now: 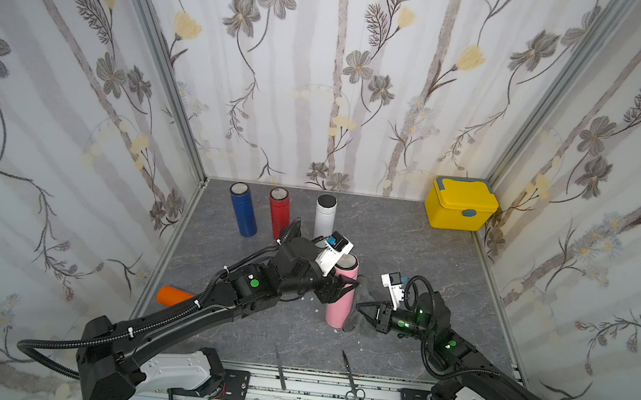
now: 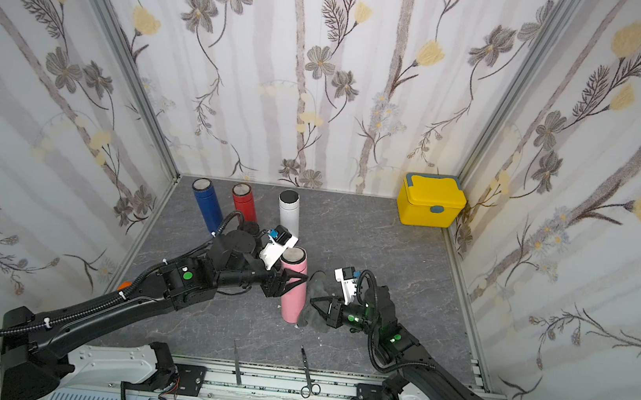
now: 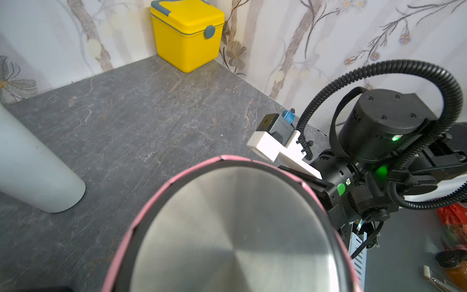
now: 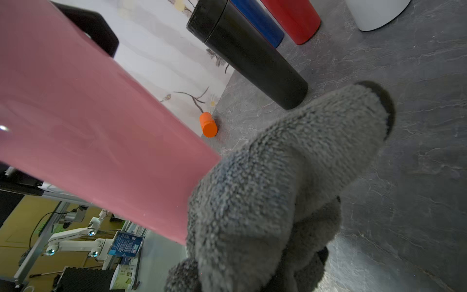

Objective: Wipe the surface of the thermos
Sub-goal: Wipe the dirt from the surface of the thermos.

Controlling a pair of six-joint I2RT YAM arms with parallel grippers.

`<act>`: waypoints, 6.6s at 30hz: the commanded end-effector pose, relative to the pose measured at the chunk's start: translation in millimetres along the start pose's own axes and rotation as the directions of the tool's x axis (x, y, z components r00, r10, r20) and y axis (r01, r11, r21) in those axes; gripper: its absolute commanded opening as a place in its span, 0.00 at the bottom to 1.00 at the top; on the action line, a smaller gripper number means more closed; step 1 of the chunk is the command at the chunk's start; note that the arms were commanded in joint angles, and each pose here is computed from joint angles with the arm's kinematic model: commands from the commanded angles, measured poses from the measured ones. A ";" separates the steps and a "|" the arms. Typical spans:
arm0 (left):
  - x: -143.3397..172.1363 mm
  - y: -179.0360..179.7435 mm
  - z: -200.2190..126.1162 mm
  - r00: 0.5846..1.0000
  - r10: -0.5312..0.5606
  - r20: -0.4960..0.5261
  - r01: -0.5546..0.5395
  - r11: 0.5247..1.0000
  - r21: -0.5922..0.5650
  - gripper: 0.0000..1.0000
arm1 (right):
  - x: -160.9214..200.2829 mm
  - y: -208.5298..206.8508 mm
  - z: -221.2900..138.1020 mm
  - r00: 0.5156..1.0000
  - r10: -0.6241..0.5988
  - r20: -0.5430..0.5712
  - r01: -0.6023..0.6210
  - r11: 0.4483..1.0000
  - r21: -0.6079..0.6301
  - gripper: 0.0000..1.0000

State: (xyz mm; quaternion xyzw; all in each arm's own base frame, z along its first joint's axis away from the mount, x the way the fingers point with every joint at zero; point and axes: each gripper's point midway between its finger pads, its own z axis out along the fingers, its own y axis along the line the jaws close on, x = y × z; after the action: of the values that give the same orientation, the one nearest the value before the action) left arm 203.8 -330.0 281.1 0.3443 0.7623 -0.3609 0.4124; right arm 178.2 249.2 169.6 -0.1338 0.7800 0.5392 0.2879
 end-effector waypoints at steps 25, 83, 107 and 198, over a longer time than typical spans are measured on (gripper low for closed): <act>-43.7 22.6 14.4 0.956 -0.106 0.275 0.131 0.989 -0.074 0.00 | -43.2 21.8 -10.2 0.980 -0.133 0.149 0.131 0.991 0.028 0.00; -72.5 49.4 -18.1 0.854 -0.292 0.431 0.416 0.880 -0.228 0.00 | -52.5 18.1 11.5 0.912 -0.200 0.358 0.056 0.926 0.374 0.00; -28.9 -12.3 1.4 0.972 0.148 0.181 -0.179 0.969 0.172 0.00 | -146.6 114.8 -4.0 0.975 -0.004 0.223 0.074 0.948 -0.308 0.00; -81.4 -25.9 -16.9 0.962 -0.046 0.268 -0.034 0.957 0.288 0.00 | -81.0 -8.6 -59.5 0.876 -0.291 0.384 0.123 0.906 0.406 0.00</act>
State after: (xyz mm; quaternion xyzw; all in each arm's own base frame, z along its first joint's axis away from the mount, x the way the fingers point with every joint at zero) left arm 247.8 -330.3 375.3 0.2124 0.6774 -0.4987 0.4973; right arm 215.6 199.9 220.6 -0.0516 0.7506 0.4193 0.5081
